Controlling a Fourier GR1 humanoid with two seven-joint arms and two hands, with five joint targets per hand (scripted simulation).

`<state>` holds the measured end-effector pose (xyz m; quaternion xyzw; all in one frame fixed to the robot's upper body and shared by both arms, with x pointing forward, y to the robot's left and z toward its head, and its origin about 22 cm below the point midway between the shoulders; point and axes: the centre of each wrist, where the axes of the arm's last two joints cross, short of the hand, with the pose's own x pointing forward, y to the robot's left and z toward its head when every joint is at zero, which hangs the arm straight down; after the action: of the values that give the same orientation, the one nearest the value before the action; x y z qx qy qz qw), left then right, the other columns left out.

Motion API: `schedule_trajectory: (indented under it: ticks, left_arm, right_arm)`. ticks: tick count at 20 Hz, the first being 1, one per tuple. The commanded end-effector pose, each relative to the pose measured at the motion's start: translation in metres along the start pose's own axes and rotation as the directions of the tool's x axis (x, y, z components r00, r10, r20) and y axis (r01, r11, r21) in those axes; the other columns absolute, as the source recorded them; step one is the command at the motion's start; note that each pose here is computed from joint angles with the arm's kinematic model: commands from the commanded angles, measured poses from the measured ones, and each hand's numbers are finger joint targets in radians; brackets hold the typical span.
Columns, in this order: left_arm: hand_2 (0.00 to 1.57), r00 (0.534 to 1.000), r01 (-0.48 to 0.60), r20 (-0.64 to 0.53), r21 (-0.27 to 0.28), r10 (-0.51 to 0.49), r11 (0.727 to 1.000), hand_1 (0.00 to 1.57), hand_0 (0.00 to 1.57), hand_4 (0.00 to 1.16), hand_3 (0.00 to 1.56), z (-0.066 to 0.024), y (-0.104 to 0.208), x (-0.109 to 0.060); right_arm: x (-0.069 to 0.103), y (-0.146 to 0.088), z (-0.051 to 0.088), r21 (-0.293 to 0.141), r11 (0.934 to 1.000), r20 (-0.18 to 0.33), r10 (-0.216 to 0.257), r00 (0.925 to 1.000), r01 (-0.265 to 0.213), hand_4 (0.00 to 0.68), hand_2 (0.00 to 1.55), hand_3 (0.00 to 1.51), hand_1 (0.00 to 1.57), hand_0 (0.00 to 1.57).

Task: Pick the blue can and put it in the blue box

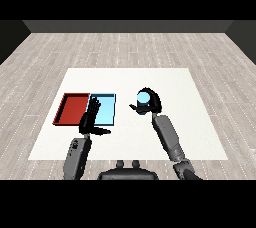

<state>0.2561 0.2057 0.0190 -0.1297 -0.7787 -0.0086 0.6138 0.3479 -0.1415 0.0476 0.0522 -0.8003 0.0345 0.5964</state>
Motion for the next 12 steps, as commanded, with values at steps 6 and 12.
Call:
schedule_trajectory:
  ticks: [6, 12]
  left_arm:
    - [0.00, 0.995, -0.048, -0.086, -0.045, 0.044, 0.998, 0.00, 0.00, 0.00, 0.00, -0.0152, -0.050, -0.004]
    - [0.00, 0.994, -0.004, -0.107, -0.061, -0.003, 0.998, 0.00, 0.00, 0.00, 0.00, -0.0199, -0.064, -0.024]
  right_arm:
    - [-0.001, 0.010, 0.018, 0.023, 0.9997, 0.010, -0.002, 0.9999, 0.002, 0.626, 1.47, 1.44, 1.46, 1.46]
    - [0.007, 0.022, 0.005, 0.058, 0.9983, 0.022, 0.002, 0.9997, -0.004, 0.619, 1.47, 1.43, 1.46, 1.46]
